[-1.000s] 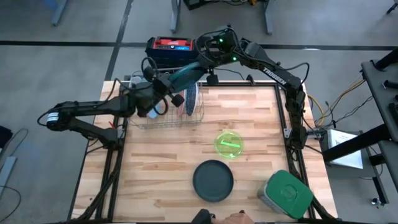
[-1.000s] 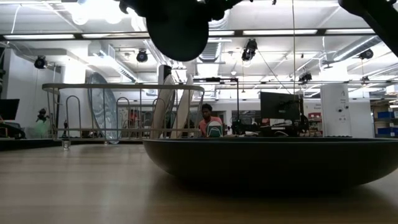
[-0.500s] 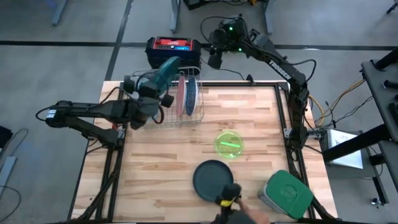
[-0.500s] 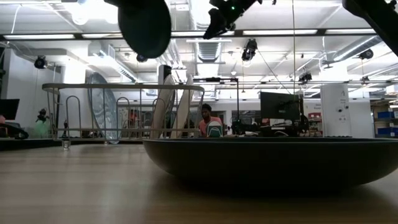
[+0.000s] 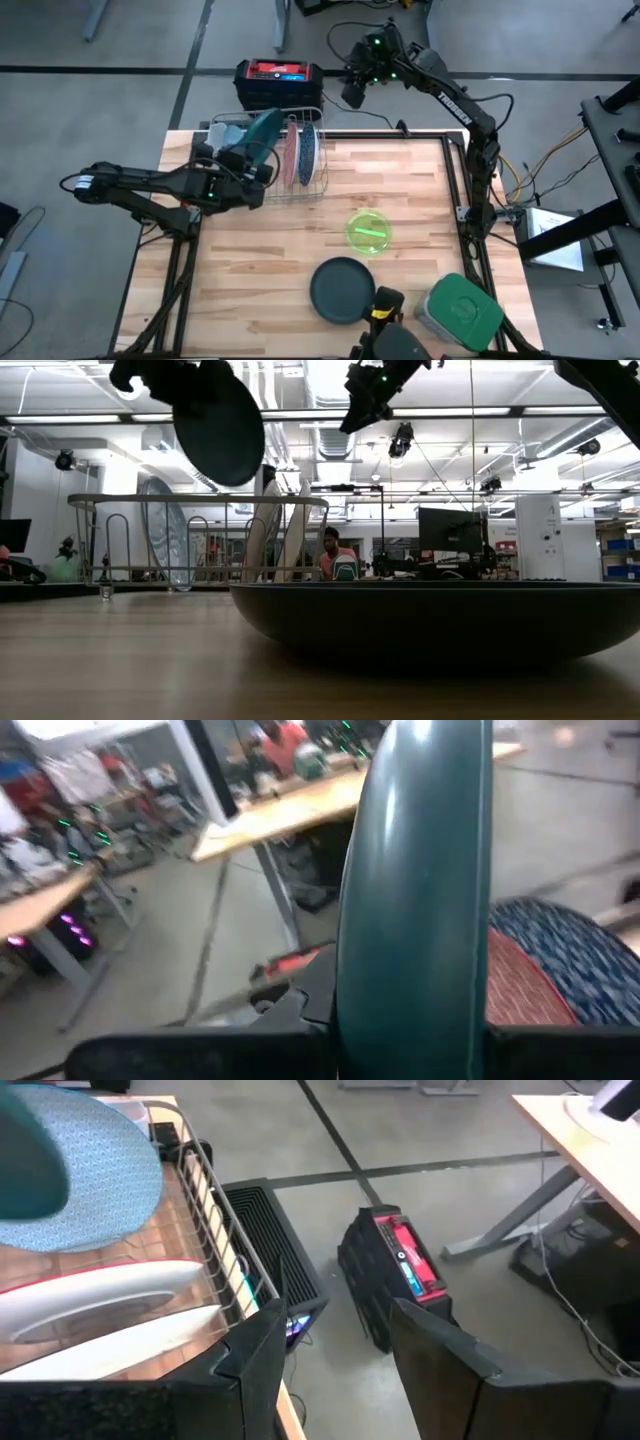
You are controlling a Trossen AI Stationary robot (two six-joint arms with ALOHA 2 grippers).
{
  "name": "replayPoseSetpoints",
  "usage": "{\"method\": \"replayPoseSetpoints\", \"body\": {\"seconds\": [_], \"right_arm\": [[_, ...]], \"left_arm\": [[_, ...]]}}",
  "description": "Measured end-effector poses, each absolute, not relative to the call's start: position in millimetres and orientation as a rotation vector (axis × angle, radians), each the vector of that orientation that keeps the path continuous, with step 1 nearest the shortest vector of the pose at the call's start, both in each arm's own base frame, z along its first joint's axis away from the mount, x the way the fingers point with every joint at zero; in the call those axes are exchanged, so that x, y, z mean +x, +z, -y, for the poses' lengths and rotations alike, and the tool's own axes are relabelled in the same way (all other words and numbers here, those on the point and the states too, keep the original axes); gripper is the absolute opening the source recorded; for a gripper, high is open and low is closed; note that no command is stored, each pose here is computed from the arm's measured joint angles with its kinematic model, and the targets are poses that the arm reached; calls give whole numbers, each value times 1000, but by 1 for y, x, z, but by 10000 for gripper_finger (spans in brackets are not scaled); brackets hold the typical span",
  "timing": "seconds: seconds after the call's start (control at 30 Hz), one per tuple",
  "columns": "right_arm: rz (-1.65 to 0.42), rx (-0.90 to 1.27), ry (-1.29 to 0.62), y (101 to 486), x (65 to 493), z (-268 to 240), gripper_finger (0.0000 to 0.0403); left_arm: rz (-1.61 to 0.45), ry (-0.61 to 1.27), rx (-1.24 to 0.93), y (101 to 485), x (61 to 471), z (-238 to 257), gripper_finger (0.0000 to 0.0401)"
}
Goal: Sort dishes
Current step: Put the green plate into the dish rack
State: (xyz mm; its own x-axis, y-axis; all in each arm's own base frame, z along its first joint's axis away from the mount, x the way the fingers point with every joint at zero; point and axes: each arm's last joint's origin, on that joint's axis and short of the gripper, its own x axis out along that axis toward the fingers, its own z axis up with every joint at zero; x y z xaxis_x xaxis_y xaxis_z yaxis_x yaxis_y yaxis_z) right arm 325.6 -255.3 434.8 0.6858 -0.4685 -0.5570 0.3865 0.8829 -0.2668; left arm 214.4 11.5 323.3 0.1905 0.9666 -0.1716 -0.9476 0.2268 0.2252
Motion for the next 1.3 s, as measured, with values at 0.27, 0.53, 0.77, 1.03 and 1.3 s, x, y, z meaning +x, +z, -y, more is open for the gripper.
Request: {"method": "replayPoseSetpoints", "body": {"seconds": [0.27, 0.53, 0.77, 1.03, 1.3], "right_arm": [[-666, -101, -482, 433, 326, 254, 163], [-682, -95, -469, 430, 328, 251, 167], [-693, -93, -457, 427, 331, 249, 163], [-705, -91, -445, 417, 338, 250, 167], [-737, -81, -436, 407, 340, 252, 163]], "left_arm": [[-311, 1391, 16, 298, 207, -18, 21], [-362, 1423, -38, 276, 198, -23, 22], [-374, 1440, -69, 257, 198, -23, 23], [-416, 1491, -55, 238, 212, -30, 24], [-455, 1543, -73, 223, 229, -40, 24]]}}
